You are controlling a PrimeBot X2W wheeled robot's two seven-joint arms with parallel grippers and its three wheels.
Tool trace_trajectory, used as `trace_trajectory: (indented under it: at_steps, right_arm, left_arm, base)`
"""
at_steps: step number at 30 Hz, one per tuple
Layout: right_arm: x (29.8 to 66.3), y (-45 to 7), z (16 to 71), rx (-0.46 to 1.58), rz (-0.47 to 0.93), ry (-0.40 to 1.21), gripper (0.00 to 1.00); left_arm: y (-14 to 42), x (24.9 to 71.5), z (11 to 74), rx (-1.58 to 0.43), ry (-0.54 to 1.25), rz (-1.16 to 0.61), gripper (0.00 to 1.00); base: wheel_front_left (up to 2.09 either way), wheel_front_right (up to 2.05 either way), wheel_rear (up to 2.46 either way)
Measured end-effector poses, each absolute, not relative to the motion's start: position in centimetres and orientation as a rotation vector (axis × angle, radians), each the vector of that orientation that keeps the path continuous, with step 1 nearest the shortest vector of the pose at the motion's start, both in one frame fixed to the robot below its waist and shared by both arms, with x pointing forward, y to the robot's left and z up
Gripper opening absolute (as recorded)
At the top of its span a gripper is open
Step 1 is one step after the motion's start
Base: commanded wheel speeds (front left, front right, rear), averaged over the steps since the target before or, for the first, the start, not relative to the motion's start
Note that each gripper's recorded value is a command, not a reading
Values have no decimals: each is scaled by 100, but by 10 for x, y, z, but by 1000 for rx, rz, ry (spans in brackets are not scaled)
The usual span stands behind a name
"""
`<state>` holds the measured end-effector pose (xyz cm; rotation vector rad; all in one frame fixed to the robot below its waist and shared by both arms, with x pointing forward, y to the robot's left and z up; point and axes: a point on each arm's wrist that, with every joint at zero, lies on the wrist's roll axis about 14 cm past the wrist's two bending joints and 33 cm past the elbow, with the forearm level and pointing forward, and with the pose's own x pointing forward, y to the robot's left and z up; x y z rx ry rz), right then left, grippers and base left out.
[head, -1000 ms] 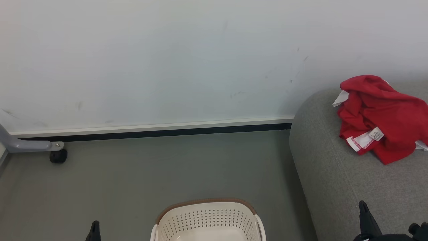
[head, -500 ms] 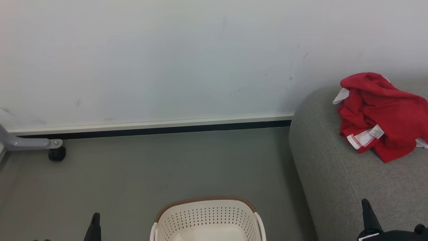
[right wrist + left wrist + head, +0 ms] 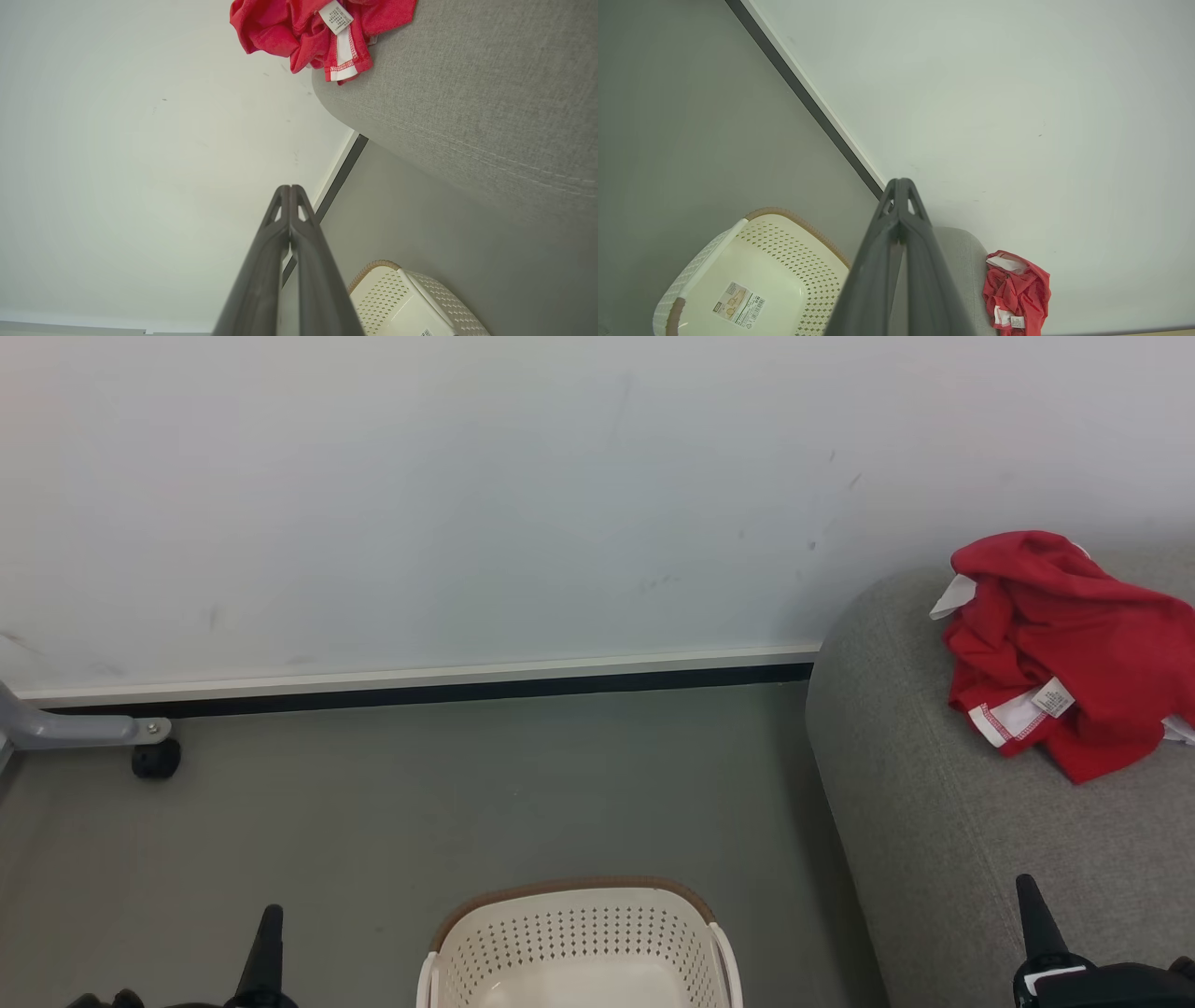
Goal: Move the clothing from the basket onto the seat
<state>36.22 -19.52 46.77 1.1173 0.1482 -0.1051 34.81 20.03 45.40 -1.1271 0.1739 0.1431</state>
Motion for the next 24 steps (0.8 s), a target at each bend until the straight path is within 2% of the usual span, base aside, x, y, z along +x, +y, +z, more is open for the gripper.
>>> trace_trajectory:
  at_steps: [24]
  right_arm:
    - [373, -202, 473, 1439, -102, 96, 0]
  left_arm:
    - [194, 369, 469, -1441, 124, 90, 0]
  base:
    - [0, 0, 0]
